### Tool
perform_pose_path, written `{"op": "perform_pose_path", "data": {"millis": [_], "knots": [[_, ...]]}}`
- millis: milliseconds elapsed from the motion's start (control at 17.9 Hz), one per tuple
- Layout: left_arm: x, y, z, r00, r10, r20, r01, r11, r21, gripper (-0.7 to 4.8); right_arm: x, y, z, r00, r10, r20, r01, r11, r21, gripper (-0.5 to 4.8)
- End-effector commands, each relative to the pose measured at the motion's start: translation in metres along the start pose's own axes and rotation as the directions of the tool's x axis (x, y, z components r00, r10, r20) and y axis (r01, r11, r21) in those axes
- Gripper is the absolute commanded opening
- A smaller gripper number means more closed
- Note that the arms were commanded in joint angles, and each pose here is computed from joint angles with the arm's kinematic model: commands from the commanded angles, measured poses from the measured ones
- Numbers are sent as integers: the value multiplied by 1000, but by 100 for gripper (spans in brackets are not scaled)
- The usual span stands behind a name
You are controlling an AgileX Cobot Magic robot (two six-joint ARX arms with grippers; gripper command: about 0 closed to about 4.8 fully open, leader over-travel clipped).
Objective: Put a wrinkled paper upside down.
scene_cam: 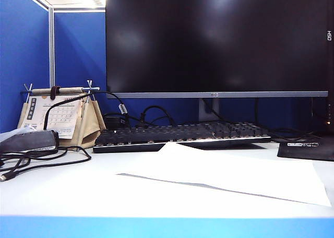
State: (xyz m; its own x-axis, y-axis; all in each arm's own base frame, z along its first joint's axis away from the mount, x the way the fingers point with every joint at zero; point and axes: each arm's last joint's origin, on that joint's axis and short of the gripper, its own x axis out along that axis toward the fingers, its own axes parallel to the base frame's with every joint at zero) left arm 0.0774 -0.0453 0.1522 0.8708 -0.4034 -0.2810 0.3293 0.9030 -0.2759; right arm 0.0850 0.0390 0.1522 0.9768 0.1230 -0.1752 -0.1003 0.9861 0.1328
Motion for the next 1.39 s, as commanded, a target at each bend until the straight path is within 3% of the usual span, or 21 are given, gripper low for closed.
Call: {"op": "perform_pose_path", "data": {"millis": [56,390,557,669,836,947,1059,1226,1393], "knots": [[0,0,0,1000,-13,2,13,1000,3,120,0,0,-2,1000,7,-15,-7,1000,-5,-1],[0,-5,-1,986,-158,-47,158,987,0,120,0,1,-2,999,27,-19,-27,1000,-5,-1],[-10,-14,14,938,-342,-60,343,939,-5,120,-1,5,2,987,163,-7,-163,987,10,-1],[-23,-18,35,950,-313,-10,312,950,-17,120,-4,8,14,977,211,35,-212,977,21,-1],[-31,-23,58,964,-262,41,265,958,-109,120,-9,9,34,976,200,82,-203,979,30,-1],[-25,-30,75,967,-251,-32,246,963,-112,120,-9,13,51,973,204,106,-209,977,35,-1],[-11,-37,86,958,-241,-154,233,970,-69,120,-5,18,62,974,209,85,-210,978,3,-1],[19,-46,98,916,-210,-341,203,978,-57,120,12,34,87,964,261,-47,-264,956,-130,-1],[27,-47,97,907,-198,-371,193,980,-53,120,31,49,117,946,222,-234,-276,933,-230,0]]}}
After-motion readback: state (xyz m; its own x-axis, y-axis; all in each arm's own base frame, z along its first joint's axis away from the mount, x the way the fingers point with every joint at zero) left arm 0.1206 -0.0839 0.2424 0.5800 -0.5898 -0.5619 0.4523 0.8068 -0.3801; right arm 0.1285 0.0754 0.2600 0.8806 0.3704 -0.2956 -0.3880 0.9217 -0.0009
